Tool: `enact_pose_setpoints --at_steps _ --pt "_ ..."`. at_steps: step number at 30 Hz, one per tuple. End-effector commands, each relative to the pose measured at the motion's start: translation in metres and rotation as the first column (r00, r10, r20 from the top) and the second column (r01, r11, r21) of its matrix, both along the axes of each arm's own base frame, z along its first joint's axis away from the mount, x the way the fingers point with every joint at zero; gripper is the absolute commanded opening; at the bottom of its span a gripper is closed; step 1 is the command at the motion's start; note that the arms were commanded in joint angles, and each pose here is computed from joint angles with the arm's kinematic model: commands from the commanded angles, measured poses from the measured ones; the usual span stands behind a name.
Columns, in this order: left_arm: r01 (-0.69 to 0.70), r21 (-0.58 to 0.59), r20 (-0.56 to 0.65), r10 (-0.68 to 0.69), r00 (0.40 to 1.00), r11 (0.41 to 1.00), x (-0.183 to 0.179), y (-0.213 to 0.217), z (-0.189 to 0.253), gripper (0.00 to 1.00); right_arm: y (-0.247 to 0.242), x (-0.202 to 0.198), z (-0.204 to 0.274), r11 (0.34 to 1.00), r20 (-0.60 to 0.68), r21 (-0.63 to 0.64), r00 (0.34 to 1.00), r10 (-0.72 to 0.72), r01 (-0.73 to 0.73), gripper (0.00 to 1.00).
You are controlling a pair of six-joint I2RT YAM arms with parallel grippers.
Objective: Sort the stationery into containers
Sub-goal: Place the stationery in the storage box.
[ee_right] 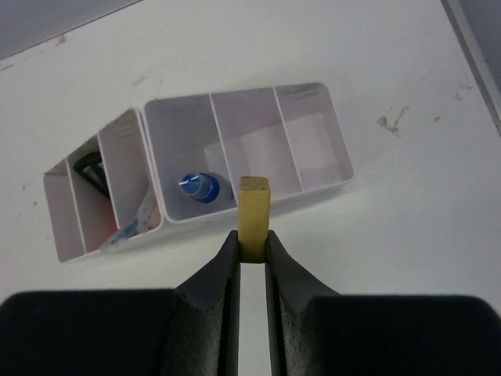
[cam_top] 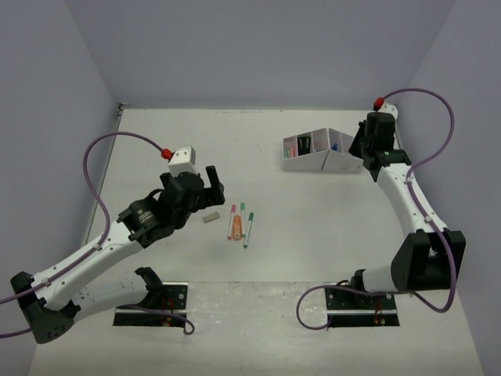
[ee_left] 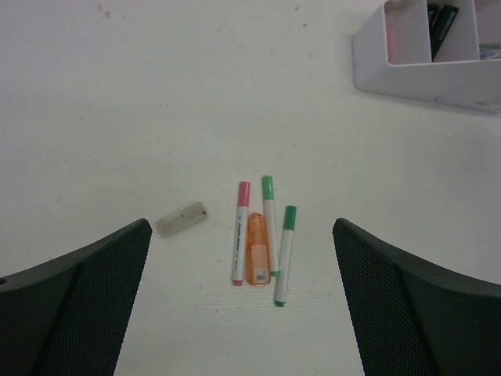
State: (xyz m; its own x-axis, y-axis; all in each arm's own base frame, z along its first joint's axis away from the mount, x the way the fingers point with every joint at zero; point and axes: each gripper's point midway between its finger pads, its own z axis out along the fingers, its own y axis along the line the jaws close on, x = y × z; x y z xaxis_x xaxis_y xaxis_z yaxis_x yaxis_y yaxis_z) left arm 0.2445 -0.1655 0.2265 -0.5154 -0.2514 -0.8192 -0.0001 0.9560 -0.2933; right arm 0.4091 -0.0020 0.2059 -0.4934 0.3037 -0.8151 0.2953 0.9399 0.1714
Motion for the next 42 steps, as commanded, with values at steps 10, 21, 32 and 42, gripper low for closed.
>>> enact_pose_setpoints --at_steps 10,21,32,42 --pt "0.031 0.147 0.041 -0.037 0.998 0.989 -0.020 0.041 -0.004 1.00 -0.052 0.062 -0.014 0.997 -0.078 -0.064 0.997 0.025 -0.030 0.00" --pt "0.029 0.163 0.017 -0.032 0.999 0.986 -0.020 0.041 -0.012 1.00 -0.032 0.072 -0.047 0.991 -0.142 0.020 0.981 0.133 -0.132 0.02" --pt "0.022 0.172 -0.004 -0.022 1.000 0.985 -0.024 0.045 -0.015 1.00 -0.021 0.067 -0.058 0.983 -0.170 0.068 0.969 0.178 -0.168 0.04" --pt "-0.074 0.241 0.046 0.065 0.997 0.968 -0.021 0.070 0.000 1.00 -0.013 0.062 -0.059 0.977 -0.178 0.080 0.962 0.207 -0.196 0.05"
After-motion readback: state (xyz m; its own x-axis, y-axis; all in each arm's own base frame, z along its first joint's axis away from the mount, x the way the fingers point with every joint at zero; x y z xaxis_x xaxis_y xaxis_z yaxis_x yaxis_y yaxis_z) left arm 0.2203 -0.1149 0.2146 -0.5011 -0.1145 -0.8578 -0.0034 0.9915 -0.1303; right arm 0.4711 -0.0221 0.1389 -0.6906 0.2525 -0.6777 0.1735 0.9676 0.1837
